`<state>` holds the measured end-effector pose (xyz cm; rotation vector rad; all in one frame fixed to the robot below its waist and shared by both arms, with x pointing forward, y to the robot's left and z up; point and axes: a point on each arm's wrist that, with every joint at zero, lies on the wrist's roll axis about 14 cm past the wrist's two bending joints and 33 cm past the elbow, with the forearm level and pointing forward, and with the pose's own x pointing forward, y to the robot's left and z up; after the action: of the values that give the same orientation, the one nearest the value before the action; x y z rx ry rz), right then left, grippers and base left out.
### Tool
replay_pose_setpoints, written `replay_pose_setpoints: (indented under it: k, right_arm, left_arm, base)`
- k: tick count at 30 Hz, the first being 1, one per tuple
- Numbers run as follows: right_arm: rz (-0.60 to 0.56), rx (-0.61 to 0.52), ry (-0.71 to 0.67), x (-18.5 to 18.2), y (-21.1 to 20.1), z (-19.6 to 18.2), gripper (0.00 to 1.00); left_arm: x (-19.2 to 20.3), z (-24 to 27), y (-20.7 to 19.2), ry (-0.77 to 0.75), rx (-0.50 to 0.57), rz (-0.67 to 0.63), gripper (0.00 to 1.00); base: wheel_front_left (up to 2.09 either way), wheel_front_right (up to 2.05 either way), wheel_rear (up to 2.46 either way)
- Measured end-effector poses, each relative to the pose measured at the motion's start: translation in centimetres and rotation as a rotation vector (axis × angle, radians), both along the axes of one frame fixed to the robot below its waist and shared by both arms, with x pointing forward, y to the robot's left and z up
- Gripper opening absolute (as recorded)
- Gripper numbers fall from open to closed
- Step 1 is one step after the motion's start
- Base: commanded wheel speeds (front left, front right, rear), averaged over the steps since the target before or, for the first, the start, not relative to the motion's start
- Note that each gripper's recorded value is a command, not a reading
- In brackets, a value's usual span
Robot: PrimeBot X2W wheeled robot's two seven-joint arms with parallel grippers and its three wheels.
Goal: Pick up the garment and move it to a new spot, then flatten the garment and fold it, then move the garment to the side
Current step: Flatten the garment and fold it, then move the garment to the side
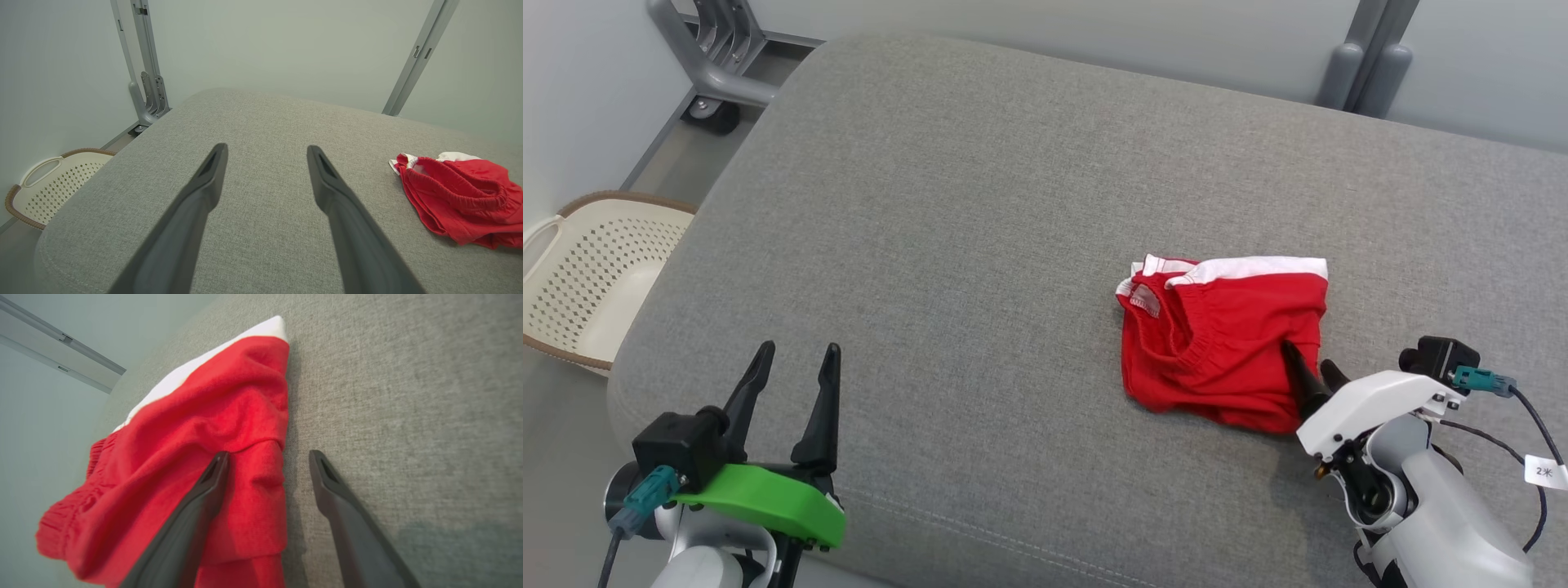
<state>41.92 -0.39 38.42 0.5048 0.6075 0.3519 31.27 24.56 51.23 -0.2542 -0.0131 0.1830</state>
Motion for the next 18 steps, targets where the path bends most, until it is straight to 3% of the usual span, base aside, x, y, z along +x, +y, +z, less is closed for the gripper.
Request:
replay_pose_setpoints:
  k: [6, 8, 9, 18]
  right_arm:
    - [0.009, 0.038, 0.027, -0.5, 0.8, -0.2, 1.0]
    - [0.014, 0.074, 0.042, -0.8, 1.4, -0.2, 0.41]
    - [0.014, 0.081, 0.048, -0.9, 1.4, -0.2, 0.0]
    - [0.017, 0.098, -0.035, 0.3, 1.8, 1.5, 0.0]
  left_arm:
    - [-0.1, 0.0, 0.1, 0.0, 0.0, 0.003, 1.0]
    - [-0.1, 0.0, 0.2, 0.001, 0.001, 0.006, 1.0]
    - [-0.1, 0.0, 0.2, 0.001, 0.001, 0.007, 1.0]
    - [0.0, -0.1, 0.1, 0.002, 0.0, 0.002, 1.0]
  base:
    - [0.0, 0.0, 0.0]
    - [0.0, 0.0, 0.0]
    - [0.0, 0.0, 0.0]
    - [0.0, 0.0, 0.0]
